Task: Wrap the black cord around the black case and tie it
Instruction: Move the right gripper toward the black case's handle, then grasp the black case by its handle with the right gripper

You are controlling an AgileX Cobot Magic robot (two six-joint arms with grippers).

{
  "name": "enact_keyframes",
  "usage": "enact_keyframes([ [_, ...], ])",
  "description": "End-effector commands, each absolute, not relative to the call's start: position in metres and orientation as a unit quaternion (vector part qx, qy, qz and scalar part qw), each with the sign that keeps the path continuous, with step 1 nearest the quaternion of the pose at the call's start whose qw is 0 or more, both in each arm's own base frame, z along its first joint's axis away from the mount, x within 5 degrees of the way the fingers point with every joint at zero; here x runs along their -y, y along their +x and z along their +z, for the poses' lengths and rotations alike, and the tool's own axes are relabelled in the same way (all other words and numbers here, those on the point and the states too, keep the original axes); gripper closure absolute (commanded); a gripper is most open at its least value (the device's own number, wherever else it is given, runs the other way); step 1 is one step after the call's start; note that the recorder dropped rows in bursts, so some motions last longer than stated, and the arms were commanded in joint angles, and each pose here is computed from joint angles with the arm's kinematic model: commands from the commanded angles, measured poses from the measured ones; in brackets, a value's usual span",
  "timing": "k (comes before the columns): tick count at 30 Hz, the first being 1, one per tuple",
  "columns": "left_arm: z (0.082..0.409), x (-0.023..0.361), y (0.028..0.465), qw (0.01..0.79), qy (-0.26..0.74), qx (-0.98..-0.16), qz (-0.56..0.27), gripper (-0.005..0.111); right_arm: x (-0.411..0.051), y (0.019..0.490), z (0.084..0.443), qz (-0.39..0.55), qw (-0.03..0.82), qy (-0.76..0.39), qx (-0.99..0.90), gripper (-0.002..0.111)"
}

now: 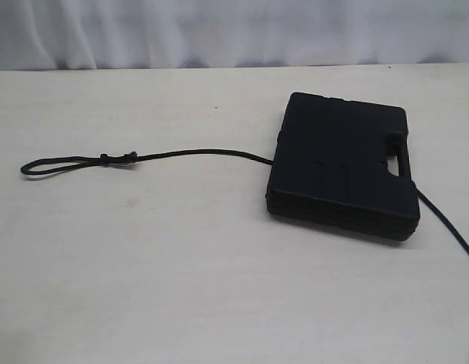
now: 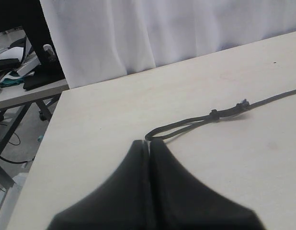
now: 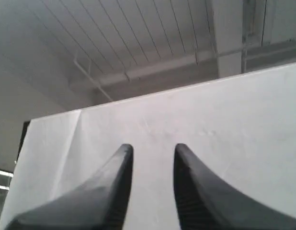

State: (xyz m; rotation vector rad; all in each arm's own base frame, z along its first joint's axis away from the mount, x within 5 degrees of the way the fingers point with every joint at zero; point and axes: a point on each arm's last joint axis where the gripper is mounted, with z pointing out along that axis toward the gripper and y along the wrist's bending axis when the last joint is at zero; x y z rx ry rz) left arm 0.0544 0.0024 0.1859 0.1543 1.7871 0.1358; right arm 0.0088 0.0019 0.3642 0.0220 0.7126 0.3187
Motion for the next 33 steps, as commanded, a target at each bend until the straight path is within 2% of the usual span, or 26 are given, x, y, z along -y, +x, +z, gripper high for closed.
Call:
enact_keyframes([
  [1, 0.186, -0.002, 0.054, 0.624, 0.066, -0.777, 0.056, 0.107, -0.004, 0.033, 0.412, 0.155, 0.86, 0.03, -0.486, 0.055],
  [2, 0.186, -0.002, 0.054, 0.624, 0.066, -0.777, 0.056, 0.107, -0.006, 0.046, 0.434, 0.16, 0.826, 0.039, -0.539, 0.048],
  [3, 0.186, -0.002, 0.054, 0.624, 0.066, -0.777, 0.056, 0.107, -0.007, 0.056, 0.443, 0.159, 0.805, 0.041, -0.57, 0.047],
  [6, 0.186, -0.002, 0.054, 0.624, 0.066, -0.777, 0.056, 0.107, -0.014, 0.106, 0.461, 0.12, 0.709, 0.024, -0.694, 0.046],
  [9, 0.186, -0.002, 0.054, 0.624, 0.066, -0.777, 0.056, 0.107, -0.019, 0.143, 0.463, 0.095, 0.644, 0.007, -0.759, 0.046],
  [13, 0.186, -0.002, 0.054, 0.624, 0.066, -0.777, 0.056, 0.107, -0.026, 0.196, 0.445, 0.068, 0.536, -0.016, -0.841, 0.046],
  [17, 0.186, -0.002, 0.054, 0.624, 0.066, -0.777, 0.056, 0.107, -0.021, 0.273, 0.392, 0.03, 0.412, -0.015, -0.91, 0.048],
  [19, 0.186, -0.002, 0.054, 0.624, 0.066, -0.777, 0.056, 0.107, 0.0, 0.303, 0.36, 0.014, 0.361, 0.022, -0.932, 0.052],
  [21, 0.186, -0.002, 0.054, 0.624, 0.066, -0.777, 0.056, 0.107, 0.022, 0.325, 0.327, 0.032, 0.312, 0.056, -0.948, 0.052],
  [22, 0.186, -0.002, 0.054, 0.624, 0.066, -0.777, 0.056, 0.107, 0.033, 0.338, 0.305, 0.074, 0.287, 0.078, -0.952, 0.052],
  [27, 0.186, -0.002, 0.054, 0.624, 0.066, -0.777, 0.056, 0.107, 0.099, 0.359, 0.219, 0.134, 0.176, 0.155, -0.963, 0.052],
  [29, 0.186, -0.002, 0.054, 0.624, 0.066, -0.777, 0.056, 0.107, 0.109, 0.362, 0.195, 0.148, 0.154, 0.152, -0.965, 0.052],
  [33, 0.186, -0.002, 0.054, 0.624, 0.066, -0.777, 0.056, 0.107, 0.107, 0.372, 0.169, 0.171, 0.153, 0.121, -0.966, 0.052],
])
